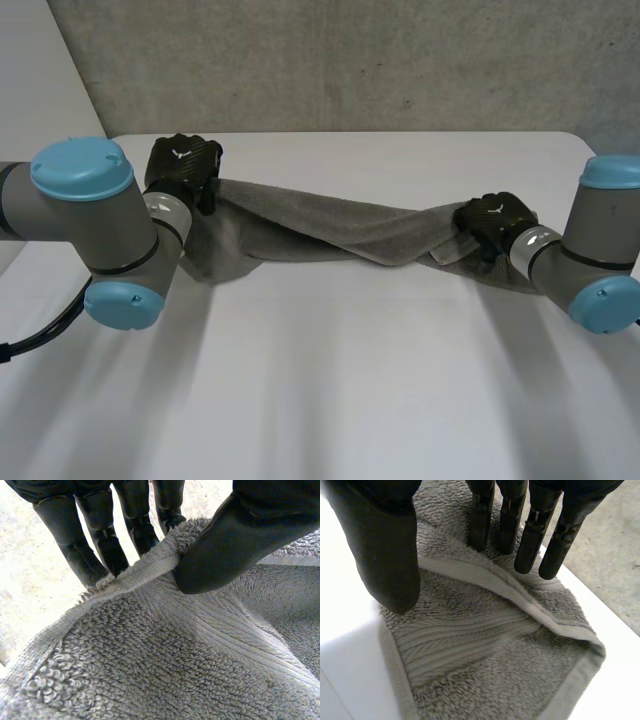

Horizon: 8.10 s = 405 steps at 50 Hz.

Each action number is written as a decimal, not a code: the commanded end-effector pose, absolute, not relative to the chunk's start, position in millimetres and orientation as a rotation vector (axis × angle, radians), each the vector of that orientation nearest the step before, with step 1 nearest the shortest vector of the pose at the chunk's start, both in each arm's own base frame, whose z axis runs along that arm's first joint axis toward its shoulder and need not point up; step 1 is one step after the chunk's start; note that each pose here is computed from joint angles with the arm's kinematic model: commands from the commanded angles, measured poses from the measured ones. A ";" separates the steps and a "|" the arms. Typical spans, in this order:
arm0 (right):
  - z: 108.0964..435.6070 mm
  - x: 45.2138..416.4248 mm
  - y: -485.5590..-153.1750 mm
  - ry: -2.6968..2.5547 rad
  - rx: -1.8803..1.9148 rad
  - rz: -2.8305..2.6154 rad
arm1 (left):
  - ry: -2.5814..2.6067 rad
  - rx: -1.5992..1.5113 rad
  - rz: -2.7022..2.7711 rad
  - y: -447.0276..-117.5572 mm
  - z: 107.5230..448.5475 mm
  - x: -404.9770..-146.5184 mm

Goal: Fold the towel.

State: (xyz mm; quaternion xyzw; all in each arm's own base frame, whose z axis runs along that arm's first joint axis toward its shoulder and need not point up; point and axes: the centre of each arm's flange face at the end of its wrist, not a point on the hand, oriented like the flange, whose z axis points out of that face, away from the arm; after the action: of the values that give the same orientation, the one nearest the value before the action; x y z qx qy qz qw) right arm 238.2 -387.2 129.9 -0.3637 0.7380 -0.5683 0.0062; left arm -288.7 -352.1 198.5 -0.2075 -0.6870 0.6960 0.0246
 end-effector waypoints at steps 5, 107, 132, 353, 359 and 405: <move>114.8 254.9 -391.2 2.232 -1.162 -1.851 | -2.124 -0.645 2.151 -352.3 197.5 -289.1; 409.1 168.1 -295.4 1.898 -0.696 -2.179 | -1.781 -0.509 2.549 -273.3 405.1 -225.5; 400.0 249.1 -385.9 1.308 -0.624 -2.660 | -1.532 -0.404 2.671 -363.5 441.3 -263.2; 155.2 391.2 -198.4 1.631 -1.774 -1.734 | -1.975 -0.870 2.245 -276.2 226.8 -253.5; 147.2 388.5 -193.1 1.602 -1.794 -1.677 | -1.968 -0.842 2.233 -279.6 226.8 -255.6; 137.8 217.2 -265.6 2.410 -0.935 -1.605 | -2.087 -1.102 1.887 -251.8 118.1 -341.2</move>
State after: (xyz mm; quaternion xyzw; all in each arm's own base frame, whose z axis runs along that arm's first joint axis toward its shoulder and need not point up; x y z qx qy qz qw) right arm 219.1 -258.9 144.2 -0.3068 0.7885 -0.5273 0.0778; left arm -350.9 -264.6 130.9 -0.3550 -0.6688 0.6499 0.0663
